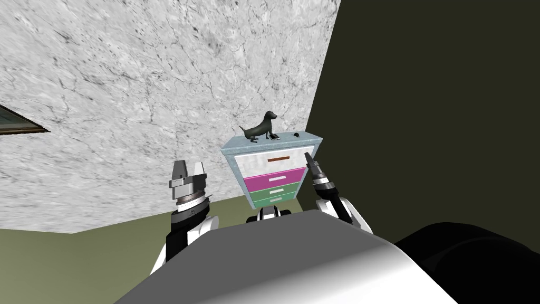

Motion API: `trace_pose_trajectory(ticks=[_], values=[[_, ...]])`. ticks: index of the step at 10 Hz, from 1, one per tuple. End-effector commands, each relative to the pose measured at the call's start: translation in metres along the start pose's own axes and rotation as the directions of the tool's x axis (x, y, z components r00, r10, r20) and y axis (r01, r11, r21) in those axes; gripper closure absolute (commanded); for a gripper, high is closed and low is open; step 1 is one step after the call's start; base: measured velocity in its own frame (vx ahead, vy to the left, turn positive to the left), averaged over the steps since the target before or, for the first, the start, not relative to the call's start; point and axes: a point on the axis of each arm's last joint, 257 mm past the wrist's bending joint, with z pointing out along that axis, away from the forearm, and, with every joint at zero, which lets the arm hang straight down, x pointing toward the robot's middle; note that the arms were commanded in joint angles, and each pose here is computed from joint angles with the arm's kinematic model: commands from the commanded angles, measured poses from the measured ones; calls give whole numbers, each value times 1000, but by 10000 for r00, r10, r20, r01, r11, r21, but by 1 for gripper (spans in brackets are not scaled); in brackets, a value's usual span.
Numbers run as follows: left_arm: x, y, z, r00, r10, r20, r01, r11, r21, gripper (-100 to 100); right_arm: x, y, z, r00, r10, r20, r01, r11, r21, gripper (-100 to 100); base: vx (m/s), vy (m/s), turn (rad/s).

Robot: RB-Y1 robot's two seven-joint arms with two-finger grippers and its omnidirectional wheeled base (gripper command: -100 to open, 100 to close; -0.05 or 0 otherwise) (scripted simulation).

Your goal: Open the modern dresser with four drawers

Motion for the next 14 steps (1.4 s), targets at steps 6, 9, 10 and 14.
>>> trace_pose_trajectory(ticks=[6, 9, 10, 14], values=[[0, 0, 0, 10000, 0, 0, 0, 10000, 0, 0, 5, -12, 0, 9329, -3535, -683, 3540, 9352, -59, -100, 4, 88, -5], [0, 0, 0, 10000, 0, 0, 0, 10000, 0, 0, 6, -20, 0, 8606, -4997, -981, 5005, 8656, -183, -100, 0, 100, -6], [0, 0, 0, 10000, 1, 0, -1, 10000, 0, 0, 7, -25, 0, 8147, -5688, -1131, 5698, 8214, -268, -100, 10, 77, -3], [0, 0, 0, 10000, 1, 0, -1, 10000, 0, 0, 8, -42, -1, 6513, -7423, -1573, 7441, 6654, -592, -100, 7, 109, -6]])
